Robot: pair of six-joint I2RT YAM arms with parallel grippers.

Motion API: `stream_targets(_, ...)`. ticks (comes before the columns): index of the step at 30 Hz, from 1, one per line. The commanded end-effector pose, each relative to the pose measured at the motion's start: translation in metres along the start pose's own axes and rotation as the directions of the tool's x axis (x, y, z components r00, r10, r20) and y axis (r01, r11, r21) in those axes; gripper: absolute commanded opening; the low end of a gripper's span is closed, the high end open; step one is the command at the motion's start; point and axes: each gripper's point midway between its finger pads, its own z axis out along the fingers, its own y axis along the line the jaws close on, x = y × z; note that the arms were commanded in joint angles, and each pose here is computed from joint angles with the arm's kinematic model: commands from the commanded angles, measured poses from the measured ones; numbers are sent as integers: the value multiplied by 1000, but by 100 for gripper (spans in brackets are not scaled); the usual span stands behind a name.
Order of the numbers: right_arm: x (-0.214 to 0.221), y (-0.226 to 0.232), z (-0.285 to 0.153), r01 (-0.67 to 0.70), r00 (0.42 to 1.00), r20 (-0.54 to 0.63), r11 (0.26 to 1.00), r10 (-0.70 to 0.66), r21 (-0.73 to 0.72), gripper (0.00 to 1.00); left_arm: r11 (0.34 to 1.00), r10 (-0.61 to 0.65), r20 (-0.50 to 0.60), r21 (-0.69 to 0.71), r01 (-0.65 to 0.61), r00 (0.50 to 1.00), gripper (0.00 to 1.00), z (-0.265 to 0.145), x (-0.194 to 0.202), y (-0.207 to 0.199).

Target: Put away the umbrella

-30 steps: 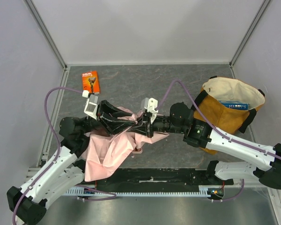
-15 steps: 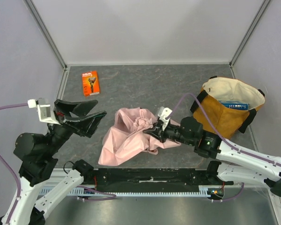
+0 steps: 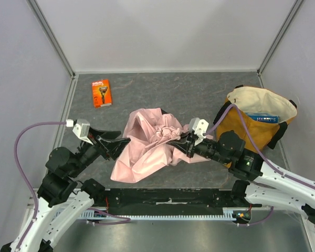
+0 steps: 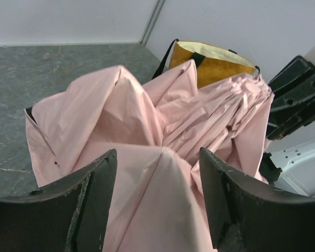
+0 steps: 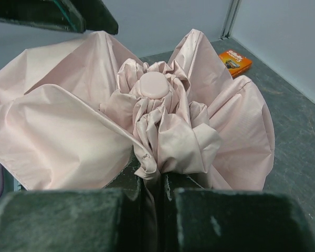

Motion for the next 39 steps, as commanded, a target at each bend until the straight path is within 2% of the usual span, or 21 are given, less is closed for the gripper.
stream_targets(1,-67,-5,-13,31,985,170,999,-34,19,0,991,1,3,131,-1,1000,66,-2,6,-20)
stream_targets(2,-68,-4,-14,33,984,173,999,-36,16,0,987,-9,-8,161,11,1000,62,-1,10,-24)
stream_targets(5,-67,-3,-10,40,986,161,999,-41,5,0,949,-45,-17,311,48,999,33,8,8,-49)
stream_targets(9,-58,2,2,40,989,140,999,-36,-26,0,851,-137,-57,505,147,989,4,31,-2,-83)
stream_targets(12,-56,9,11,32,988,153,997,-21,-65,0,763,-179,-110,612,209,978,2,52,-8,-104)
stream_targets(15,-54,8,15,13,984,177,998,-2,-59,0,731,-145,-156,649,212,977,2,70,2,-126)
stream_targets(18,-58,6,11,13,977,212,999,-4,-42,0,755,-140,-219,607,247,966,2,81,20,-121)
stream_targets(19,-58,6,9,21,976,217,999,-12,-41,0,773,-132,-222,587,241,966,6,81,25,-116)
stream_targets(20,-57,5,6,30,975,222,999,-22,-36,0,797,-120,-214,561,222,970,12,79,26,-111)
stream_targets(22,-52,3,-1,48,974,223,999,-41,-26,0,839,-83,-159,522,155,984,37,71,19,-103)
stream_targets(24,-50,6,-13,70,969,241,997,-59,-36,0,885,-40,-90,460,77,995,58,59,5,-93)
stream_targets(26,-48,9,-26,90,963,258,995,-74,-50,0,937,6,-49,349,12,999,68,49,-4,-74)
stream_targets(28,-46,13,-36,106,960,268,992,-85,-62,0,983,15,11,182,-16,1000,66,39,-22,-48)
stream_targets(29,-46,13,-42,108,958,273,992,-87,-63,0,998,2,48,62,-5,999,63,35,-31,-29)
stream_targets(30,-47,14,-45,110,957,276,992,-88,-66,0,1000,0,81,-28,2,997,61,27,-38,-14)
stream_targets(32,-49,16,-52,109,957,279,991,-84,-74,0,993,17,135,-120,0,991,60,16,-49,2)
stream_targets(34,-53,20,-57,107,954,289,990,-75,-94,0,993,46,138,-112,-31,989,61,17,-50,1)
stream_targets(36,-60,29,-60,112,950,304,984,-64,-142,0,995,58,97,-88,-50,994,63,31,-46,-4)
stream_targets(39,-68,34,-61,111,952,303,979,-55,-172,0,978,96,63,177,-106,993,70,48,-44,-52)
